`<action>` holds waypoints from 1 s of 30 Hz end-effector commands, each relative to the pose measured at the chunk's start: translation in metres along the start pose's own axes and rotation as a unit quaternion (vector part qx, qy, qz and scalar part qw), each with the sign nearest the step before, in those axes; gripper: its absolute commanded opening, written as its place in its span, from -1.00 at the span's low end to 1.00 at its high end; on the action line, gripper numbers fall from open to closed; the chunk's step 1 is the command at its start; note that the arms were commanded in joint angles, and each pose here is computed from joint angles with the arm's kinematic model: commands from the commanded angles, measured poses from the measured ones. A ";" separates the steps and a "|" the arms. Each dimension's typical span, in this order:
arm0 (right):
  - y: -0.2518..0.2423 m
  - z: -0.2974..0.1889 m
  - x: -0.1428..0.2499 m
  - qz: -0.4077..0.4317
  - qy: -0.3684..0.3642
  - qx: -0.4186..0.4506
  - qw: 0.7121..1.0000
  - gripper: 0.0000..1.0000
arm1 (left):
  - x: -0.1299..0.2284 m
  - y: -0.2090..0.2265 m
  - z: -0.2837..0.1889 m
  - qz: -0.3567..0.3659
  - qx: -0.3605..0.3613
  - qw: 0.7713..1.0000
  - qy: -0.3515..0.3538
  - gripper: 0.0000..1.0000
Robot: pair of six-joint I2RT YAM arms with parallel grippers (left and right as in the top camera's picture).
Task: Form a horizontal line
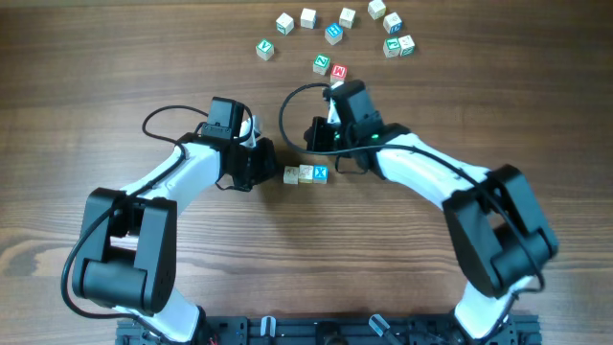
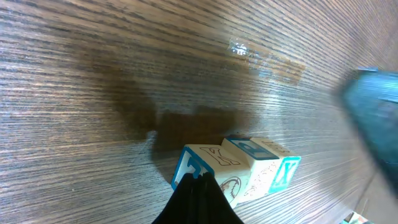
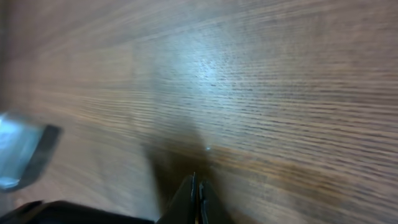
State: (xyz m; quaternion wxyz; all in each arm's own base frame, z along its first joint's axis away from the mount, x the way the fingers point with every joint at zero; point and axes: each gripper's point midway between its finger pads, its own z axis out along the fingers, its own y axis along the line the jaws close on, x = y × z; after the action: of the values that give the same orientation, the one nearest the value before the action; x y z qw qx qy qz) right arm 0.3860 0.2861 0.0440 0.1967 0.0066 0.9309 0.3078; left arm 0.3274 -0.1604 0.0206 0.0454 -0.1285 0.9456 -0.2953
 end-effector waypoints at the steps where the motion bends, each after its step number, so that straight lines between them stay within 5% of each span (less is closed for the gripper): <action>1: -0.017 0.024 0.013 0.019 0.015 0.024 0.999 -0.91 | 0.005 0.004 0.004 -0.006 -0.001 1.000 0.009 -0.92; 30: 0.000 0.019 0.035 0.024 0.075 -0.021 0.997 -0.91 | 0.005 0.003 0.004 -0.006 -0.001 1.000 0.009 -0.92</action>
State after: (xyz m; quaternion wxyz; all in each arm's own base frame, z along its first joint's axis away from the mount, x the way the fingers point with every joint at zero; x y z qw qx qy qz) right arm 0.3610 0.2959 0.0113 0.1205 0.0060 0.9391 0.3219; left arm 0.3274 -0.1604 0.0206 0.0454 -0.1285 0.9456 -0.2953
